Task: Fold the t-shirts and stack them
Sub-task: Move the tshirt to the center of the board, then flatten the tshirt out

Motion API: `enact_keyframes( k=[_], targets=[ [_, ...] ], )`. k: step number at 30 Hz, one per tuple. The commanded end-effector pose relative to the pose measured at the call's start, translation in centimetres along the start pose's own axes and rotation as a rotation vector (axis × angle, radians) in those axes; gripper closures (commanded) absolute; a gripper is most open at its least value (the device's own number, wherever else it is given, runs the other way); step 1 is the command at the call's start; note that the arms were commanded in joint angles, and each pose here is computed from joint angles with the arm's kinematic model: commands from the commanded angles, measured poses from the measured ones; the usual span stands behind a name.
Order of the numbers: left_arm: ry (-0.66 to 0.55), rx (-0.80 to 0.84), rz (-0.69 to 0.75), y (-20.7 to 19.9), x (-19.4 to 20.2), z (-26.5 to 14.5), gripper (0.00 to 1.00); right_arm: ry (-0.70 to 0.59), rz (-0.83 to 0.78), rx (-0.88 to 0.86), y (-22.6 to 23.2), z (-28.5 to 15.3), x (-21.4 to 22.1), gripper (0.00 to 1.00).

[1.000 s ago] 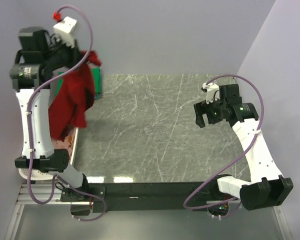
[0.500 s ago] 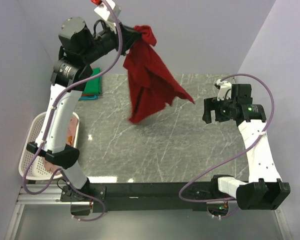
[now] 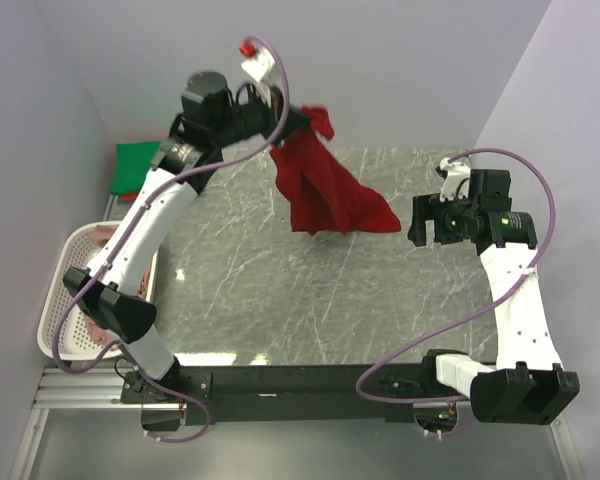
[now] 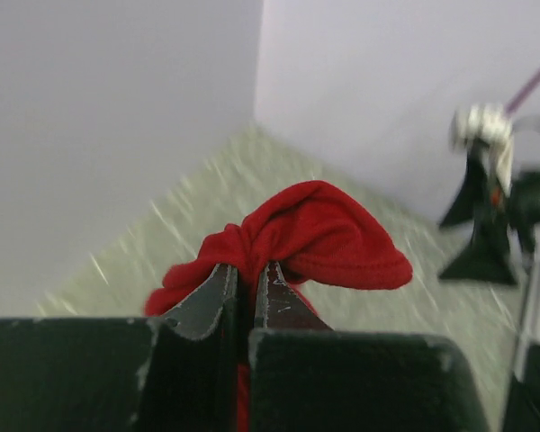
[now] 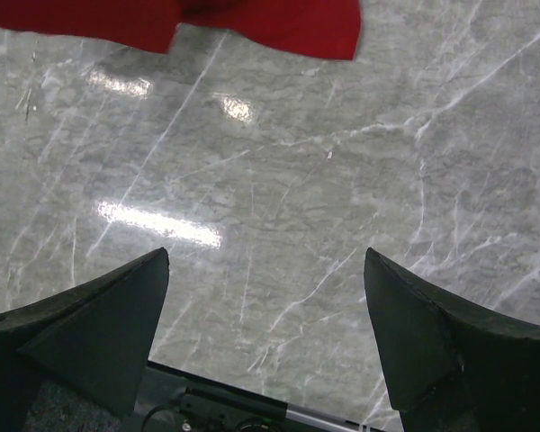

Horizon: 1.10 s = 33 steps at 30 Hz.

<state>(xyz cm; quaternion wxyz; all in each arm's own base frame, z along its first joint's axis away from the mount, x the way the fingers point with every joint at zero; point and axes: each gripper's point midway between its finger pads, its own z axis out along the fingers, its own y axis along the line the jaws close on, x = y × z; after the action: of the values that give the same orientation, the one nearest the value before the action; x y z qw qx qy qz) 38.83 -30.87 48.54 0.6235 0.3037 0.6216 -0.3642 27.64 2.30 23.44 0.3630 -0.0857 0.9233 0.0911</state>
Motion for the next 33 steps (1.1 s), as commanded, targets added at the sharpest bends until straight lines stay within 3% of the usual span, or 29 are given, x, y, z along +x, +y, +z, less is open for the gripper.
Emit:
enact_keyframes(
  k=[1,2,4,5,7,8,9,11,14,18,25,26,33],
  targets=[
    [0.002,0.079,-0.014,-2.8,0.6,-2.5,0.94,-0.028,-0.034,-0.018,0.2,-0.2,-0.2,0.05],
    [0.086,0.068,-0.04,-2.5,4.1,-3.3,0.82,-0.018,-0.04,-0.024,0.2,-0.1,0.1,0.05],
    [0.21,0.003,-0.112,-0.2,9.3,-4.8,0.66,0.013,-0.069,-0.05,0.4,0.3,0.9,0.05],
    [0.248,0.024,-0.17,0.2,10.8,-5.8,0.54,0.026,-0.076,-0.058,0.5,0.5,1.2,0.05],
    [0.302,-0.048,-0.272,4.3,13.4,-9.4,0.44,0.05,-0.086,-0.068,0.4,1.1,1.8,0.05],
    [0.339,-0.063,-0.314,5.3,15.8,-10.9,0.27,0.067,-0.089,-0.075,0.4,1.5,2.3,0.05],
    [0.353,-0.107,-0.33,6.6,16.8,-12.2,0.24,0.087,-0.091,-0.081,0.3,2.0,2.5,0.05],
    [0.4,-0.202,-0.339,9.6,19.4,-15.1,0.22,0.109,-0.101,-0.083,0.2,2.9,2.8,0.05],
    [0.462,-0.232,-0.332,10.7,21.8,-17.1,0.22,0.146,-0.106,-0.078,-0.2,4.9,2.2,0.08],
    [0.555,-0.121,-0.321,7.8,24.7,-16.3,0.21,0.194,-0.086,-0.081,-0.9,8.7,0.8,0.12],
    [0.775,0.002,-0.325,1.8,32.2,-15.1,0.13,0.141,-0.075,-0.033,-3.1,15.2,-4.8,0.14],
    [0.804,-0.014,-0.313,1.8,33.0,-15.2,0.07,0.144,-0.069,-0.027,-3.4,16.0,-5.2,0.15],
    [0.933,-0.058,-0.324,1.6,36.6,-16.5,0.04,0.194,-0.027,0.011,-4.6,23.5,-6.2,0.15]
  ],
)
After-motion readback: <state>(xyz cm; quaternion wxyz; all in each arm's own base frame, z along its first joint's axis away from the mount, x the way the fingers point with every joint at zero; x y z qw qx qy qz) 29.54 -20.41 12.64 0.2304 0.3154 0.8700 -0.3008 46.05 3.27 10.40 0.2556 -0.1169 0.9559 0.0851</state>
